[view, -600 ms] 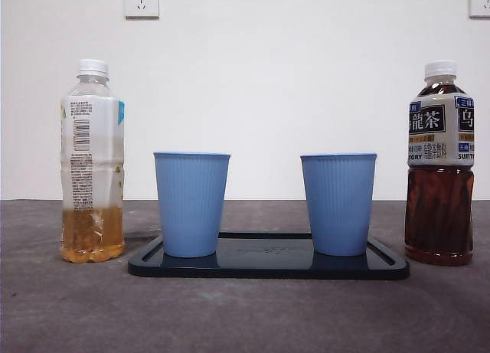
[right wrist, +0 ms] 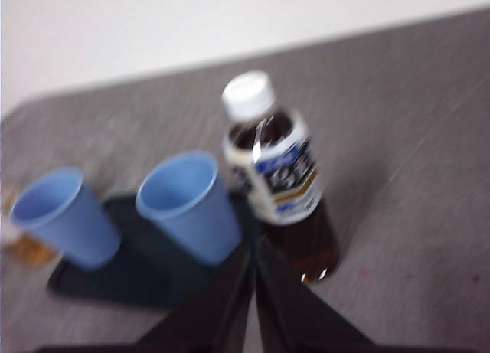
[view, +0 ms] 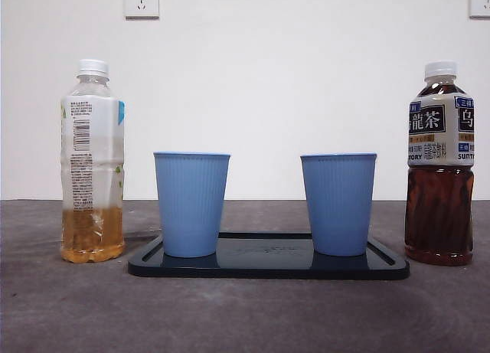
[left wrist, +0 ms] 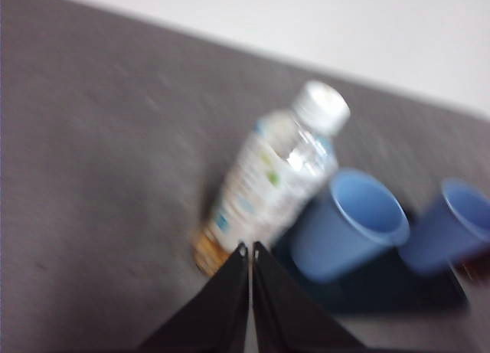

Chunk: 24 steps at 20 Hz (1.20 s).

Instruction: Pour the drink into the cup

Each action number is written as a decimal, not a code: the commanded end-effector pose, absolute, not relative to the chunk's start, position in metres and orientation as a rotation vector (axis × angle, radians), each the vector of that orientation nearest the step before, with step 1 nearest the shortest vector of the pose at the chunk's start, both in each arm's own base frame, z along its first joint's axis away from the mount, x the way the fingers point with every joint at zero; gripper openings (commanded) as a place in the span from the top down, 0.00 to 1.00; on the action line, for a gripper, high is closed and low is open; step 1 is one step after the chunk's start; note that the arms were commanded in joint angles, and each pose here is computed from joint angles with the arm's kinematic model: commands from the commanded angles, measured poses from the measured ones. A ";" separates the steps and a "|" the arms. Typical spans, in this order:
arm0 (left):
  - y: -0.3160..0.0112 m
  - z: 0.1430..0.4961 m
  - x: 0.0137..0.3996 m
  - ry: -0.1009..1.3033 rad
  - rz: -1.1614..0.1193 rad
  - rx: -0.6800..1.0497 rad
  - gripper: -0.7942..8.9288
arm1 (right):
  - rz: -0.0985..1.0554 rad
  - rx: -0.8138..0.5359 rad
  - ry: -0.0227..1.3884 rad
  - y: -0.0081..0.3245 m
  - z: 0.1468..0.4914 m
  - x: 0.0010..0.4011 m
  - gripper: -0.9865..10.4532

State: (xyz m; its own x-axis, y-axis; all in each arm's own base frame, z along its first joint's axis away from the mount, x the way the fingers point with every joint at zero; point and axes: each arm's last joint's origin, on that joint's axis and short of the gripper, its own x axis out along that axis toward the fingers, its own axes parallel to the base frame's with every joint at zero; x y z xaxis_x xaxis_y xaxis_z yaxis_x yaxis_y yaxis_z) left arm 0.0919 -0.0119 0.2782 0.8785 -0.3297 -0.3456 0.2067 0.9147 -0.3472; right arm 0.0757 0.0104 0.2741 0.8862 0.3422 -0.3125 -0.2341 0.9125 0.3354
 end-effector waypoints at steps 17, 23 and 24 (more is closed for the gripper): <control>-0.020 0.287 0.099 0.634 -0.503 -0.193 0.40 | 0.406 0.175 0.707 0.013 0.289 0.083 0.49; -0.020 0.288 0.099 0.629 -0.503 -0.194 0.39 | 0.390 0.205 0.688 0.013 0.290 0.086 0.49; -0.020 0.288 0.100 0.628 -0.503 -0.194 0.39 | 0.386 0.221 0.676 0.013 0.289 0.087 0.49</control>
